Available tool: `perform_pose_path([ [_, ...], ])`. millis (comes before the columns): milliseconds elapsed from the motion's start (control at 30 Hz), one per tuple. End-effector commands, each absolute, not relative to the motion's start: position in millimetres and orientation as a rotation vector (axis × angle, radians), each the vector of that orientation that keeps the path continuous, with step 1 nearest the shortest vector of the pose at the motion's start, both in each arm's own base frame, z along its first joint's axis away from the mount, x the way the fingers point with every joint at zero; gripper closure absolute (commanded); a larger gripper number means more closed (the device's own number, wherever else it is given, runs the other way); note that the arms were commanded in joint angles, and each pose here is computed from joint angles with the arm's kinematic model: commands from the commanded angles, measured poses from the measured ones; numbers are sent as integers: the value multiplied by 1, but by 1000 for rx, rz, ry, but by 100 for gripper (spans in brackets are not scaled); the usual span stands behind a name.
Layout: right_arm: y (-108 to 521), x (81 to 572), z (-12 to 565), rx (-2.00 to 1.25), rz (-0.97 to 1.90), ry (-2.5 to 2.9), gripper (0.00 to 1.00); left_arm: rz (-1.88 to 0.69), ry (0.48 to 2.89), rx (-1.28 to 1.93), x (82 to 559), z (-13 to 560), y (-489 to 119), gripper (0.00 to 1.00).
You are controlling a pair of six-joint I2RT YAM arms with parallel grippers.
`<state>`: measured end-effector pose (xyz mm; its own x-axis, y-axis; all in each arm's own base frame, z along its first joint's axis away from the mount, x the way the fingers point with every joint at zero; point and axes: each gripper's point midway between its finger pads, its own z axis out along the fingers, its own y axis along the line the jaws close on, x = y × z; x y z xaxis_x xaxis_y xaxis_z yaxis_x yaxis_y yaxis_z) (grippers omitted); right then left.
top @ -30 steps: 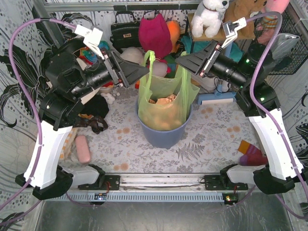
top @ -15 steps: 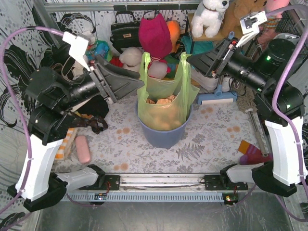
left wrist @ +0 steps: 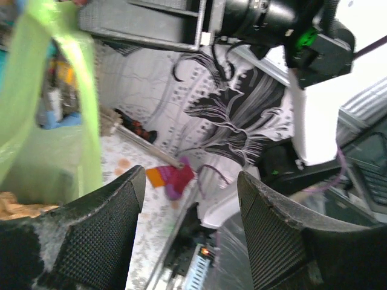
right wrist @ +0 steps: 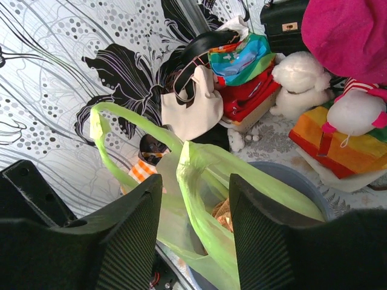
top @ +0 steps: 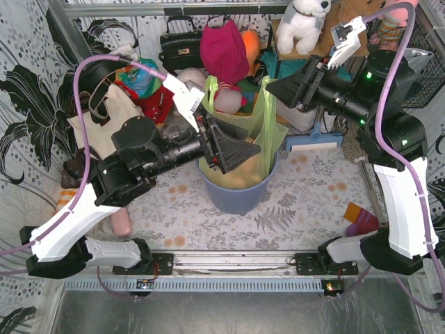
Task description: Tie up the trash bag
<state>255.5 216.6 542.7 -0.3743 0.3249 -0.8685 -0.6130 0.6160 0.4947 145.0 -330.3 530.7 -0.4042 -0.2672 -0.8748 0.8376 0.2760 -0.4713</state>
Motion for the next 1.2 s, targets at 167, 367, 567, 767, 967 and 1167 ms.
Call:
perform_pose_path([
  [167,223,261,560,-246,1036,1619,62,-1160,1187,385,179,560,-314,29],
  [367,226,265,565,-255,1043,1596,70,-1110,1150,400,189,556,-323,28],
  [567,225,265,569,-252,1043,1580,77,-1089,1119,371,196,553,-325,28],
  [767,222,261,579,-248,1044,1544,100,-1015,1107,347,211,545,-326,28],
  [967,223,251,585,-272,1075,1501,100,-929,1063,316,227,546,-330,27],
  [1167,222,241,588,-288,1100,1485,100,-822,1015,274,246,549,-331,22],
])
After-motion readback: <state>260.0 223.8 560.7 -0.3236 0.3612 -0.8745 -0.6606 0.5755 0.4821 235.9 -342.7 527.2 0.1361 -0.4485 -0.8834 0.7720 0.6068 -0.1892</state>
